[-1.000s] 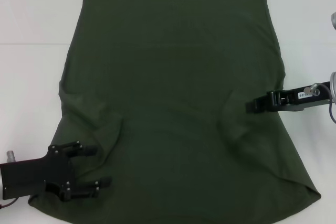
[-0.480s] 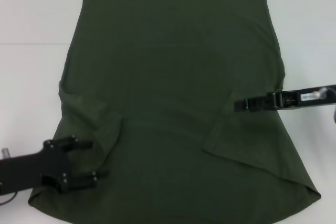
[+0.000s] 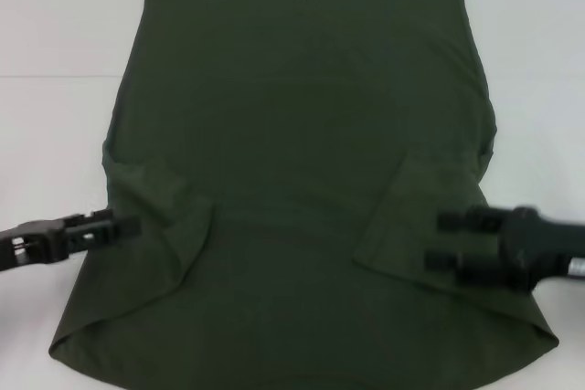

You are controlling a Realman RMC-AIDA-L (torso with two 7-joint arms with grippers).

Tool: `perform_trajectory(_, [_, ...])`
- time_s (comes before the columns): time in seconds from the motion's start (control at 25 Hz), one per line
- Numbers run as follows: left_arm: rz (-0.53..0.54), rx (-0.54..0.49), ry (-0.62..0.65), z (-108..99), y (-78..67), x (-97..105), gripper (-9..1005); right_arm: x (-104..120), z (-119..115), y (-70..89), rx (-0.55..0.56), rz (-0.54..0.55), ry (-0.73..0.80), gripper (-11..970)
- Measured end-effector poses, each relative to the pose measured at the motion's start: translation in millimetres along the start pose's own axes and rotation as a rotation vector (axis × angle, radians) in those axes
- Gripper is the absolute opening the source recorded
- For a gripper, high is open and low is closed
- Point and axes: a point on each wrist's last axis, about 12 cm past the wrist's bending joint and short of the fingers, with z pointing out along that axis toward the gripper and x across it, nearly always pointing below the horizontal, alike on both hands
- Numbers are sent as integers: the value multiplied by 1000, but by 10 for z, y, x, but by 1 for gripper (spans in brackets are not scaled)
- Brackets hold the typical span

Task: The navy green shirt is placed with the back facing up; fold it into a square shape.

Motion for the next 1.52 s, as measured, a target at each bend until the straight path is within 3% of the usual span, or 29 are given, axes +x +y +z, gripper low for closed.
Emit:
perform_trajectory(0.2, [-246,1,98,-162,27,-182,826,220,156,108,-43,-153,45,789])
perform_trajectory(0.36, [-427,-102,186,-298,109,-204,827,332,244,140,-73,-235,56,786])
perform_trajectory(0.52, [-526,-231,274,-365,183,-169,828,415,291,143,-68,-306,55,783])
perform_trajectory(0.8, [-603,-379,367,-377,273,-129,827,466,337,130,-64,-383,88,778])
perform_trajectory(1.52, [-655,-359,399,-252,291,29,826,499,393,115,-57,-402,112,777])
